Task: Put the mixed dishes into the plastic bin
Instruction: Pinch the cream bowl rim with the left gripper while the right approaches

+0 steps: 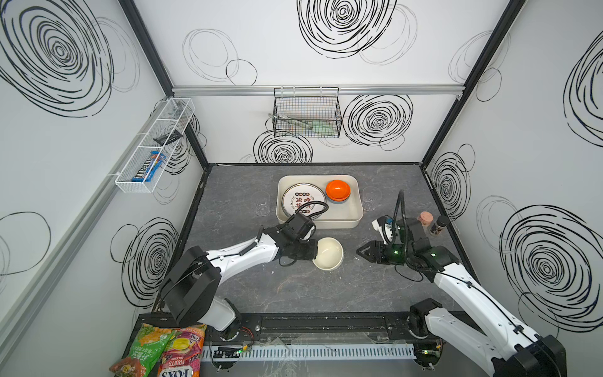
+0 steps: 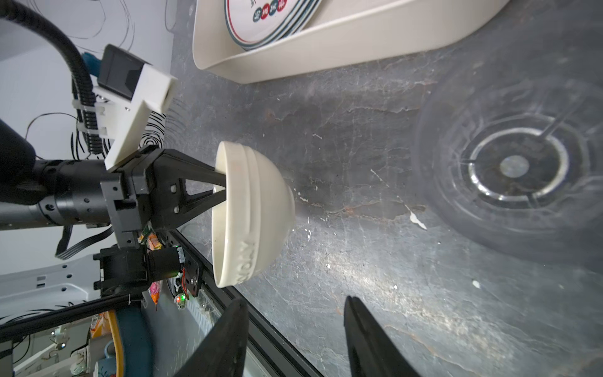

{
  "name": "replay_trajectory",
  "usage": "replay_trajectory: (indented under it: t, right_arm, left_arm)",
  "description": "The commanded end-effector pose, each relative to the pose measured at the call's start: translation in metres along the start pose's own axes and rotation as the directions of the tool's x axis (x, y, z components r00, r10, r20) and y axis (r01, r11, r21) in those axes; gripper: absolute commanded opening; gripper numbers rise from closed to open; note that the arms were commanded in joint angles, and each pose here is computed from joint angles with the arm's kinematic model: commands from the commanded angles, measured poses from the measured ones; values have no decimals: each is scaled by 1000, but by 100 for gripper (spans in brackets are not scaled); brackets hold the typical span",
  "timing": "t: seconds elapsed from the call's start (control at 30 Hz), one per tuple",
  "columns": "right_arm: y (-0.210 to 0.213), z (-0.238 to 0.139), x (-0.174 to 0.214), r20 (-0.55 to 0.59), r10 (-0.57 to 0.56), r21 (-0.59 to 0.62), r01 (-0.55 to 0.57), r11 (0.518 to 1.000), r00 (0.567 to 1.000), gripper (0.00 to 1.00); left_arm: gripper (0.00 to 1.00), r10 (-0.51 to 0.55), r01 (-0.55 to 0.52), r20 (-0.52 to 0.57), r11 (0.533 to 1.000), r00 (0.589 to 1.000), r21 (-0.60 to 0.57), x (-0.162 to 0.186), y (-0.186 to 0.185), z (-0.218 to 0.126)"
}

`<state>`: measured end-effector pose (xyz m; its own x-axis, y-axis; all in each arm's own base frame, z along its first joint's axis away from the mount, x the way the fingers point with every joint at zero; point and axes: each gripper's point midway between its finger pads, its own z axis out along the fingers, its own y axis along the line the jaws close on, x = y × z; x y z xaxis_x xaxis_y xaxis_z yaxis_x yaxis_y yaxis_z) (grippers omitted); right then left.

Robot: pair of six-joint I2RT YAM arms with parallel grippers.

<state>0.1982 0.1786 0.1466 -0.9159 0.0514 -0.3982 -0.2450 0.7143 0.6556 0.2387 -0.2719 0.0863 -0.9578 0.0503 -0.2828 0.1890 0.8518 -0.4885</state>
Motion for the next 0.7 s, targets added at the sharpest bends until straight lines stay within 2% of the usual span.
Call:
replay_trajectory:
  t: [0.0, 0.3, 0.67]
  right_arm:
    - [8, -5, -14, 22, -9, 8, 9, 1000, 1000, 53]
    - [47, 9, -36, 41, -81, 10, 80, 997, 996, 61]
    - [78, 49, -47, -7, -123, 25, 123, 992, 992, 61]
  left_arm:
    - [4, 25, -27, 65, 999, 998, 20, -15, -6, -18]
    - [5, 36, -33, 113, 999, 993, -25, -30, 1, -41]
    - [6, 25, -21, 153, 999, 988, -28, -38, 2, -58]
